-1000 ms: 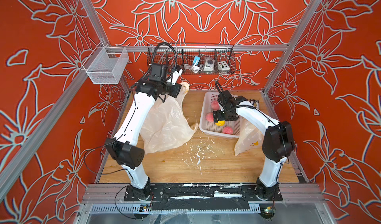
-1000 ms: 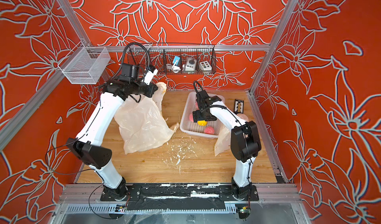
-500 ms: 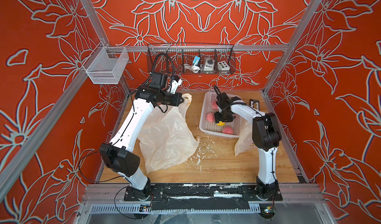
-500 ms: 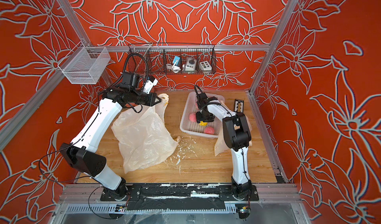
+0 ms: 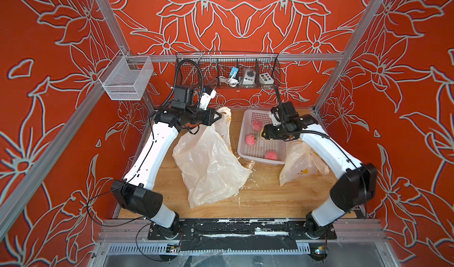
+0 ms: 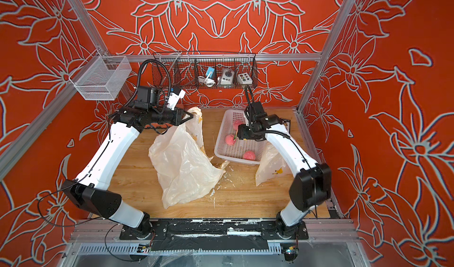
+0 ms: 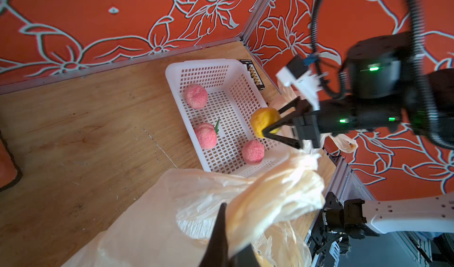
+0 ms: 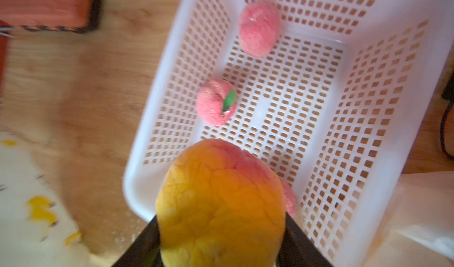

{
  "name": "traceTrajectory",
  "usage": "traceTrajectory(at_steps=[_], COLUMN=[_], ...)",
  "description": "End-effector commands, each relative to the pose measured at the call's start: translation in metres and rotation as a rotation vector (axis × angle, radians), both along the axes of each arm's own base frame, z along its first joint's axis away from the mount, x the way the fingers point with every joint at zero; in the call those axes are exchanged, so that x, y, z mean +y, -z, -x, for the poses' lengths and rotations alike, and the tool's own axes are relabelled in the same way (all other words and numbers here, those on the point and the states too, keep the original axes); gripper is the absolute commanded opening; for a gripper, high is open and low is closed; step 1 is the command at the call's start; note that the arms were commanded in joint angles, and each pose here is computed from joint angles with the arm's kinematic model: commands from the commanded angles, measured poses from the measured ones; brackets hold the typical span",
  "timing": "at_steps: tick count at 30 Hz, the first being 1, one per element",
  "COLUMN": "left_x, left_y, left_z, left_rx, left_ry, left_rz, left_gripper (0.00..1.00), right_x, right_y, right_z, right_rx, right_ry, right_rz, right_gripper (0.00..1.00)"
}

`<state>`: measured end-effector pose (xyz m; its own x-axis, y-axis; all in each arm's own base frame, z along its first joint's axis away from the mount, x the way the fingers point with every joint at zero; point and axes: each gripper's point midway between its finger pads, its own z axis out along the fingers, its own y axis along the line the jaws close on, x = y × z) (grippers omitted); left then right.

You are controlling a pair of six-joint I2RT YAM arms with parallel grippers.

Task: Place the peach into a plastic bag & tie a knot
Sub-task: Pick up the peach from the basket, then place the peach in the plastic bag.

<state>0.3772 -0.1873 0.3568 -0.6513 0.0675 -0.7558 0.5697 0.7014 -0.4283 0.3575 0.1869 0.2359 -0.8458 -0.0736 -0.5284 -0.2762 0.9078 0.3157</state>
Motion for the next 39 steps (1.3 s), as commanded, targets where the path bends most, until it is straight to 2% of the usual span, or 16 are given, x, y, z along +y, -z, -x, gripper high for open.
traceTrajectory(at_steps=[1, 5, 9, 12, 14, 16, 21, 23, 26, 30, 32, 35, 37, 39], left_x=[-0.005, -0.020, -0.042, -0.050, -0.051, -0.053, -0.052, -0.048, -0.037, -0.011, 0.004, 0.021, 0.029, 0.037], left_y=[-0.011, -0.024, -0.035, -0.045, -0.056, -0.066, -0.080, -0.078, -0.064, -0.043, -0.033, -0.017, -0.009, 0.001], left_z=[-0.002, 0.004, 0.019, 0.026, 0.027, 0.026, 0.020, 0.017, 0.010, -0.004, -0.010, -0.014, -0.014, -0.014], left_rx=[-0.025, -0.034, -0.035, -0.040, -0.054, -0.058, -0.102, -0.117, -0.109, -0.100, -0.101, -0.082, -0.067, -0.048], left_ry=[0.015, 0.060, 0.123, 0.136, 0.116, 0.098, 0.054, 0.026, -0.014, -0.086, -0.122, -0.163, -0.179, -0.200], left_rz=[0.048, 0.090, 0.120, 0.138, 0.170, 0.228, 0.317, 0.312, 0.286, 0.244, 0.204, 0.146, 0.127, 0.092], left_gripper=[0.00, 0.00, 0.00, 0.00, 0.00, 0.00, 0.00, 0.00, 0.00, 0.00, 0.00, 0.00, 0.00, 0.00], right_x=[0.051, 0.108, 0.155, 0.175, 0.186, 0.198, 0.173, 0.169, 0.166, 0.166, 0.162, 0.140, 0.116, 0.082], right_y=[-0.053, -0.095, -0.108, -0.107, -0.094, -0.076, 0.017, 0.027, 0.020, 0.000, -0.022, -0.054, -0.060, -0.052], right_z=[0.050, 0.087, 0.089, 0.077, 0.069, 0.067, 0.040, 0.038, 0.044, 0.066, 0.077, 0.085, 0.072, 0.043], right_rx=[-0.001, -0.002, 0.031, 0.080, 0.131, 0.146, 0.124, 0.093, 0.070, 0.130, 0.144, 0.114, 0.107, 0.114], right_ry=[-0.181, -0.317, -0.381, -0.338, -0.277, -0.240, -0.044, -0.094, -0.207, -0.355, -0.399, -0.394, -0.316, -0.170], right_rz=[-0.274, -0.451, -0.569, -0.651, -0.694, -0.677, -0.302, -0.207, -0.128, -0.195, -0.278, -0.357, -0.417, -0.480], right_gripper=[0.37, 0.33, 0.29, 0.28, 0.30, 0.34, 0.54, 0.62, 0.75, 0.92, 0.93, 0.88, 0.82, 0.74])
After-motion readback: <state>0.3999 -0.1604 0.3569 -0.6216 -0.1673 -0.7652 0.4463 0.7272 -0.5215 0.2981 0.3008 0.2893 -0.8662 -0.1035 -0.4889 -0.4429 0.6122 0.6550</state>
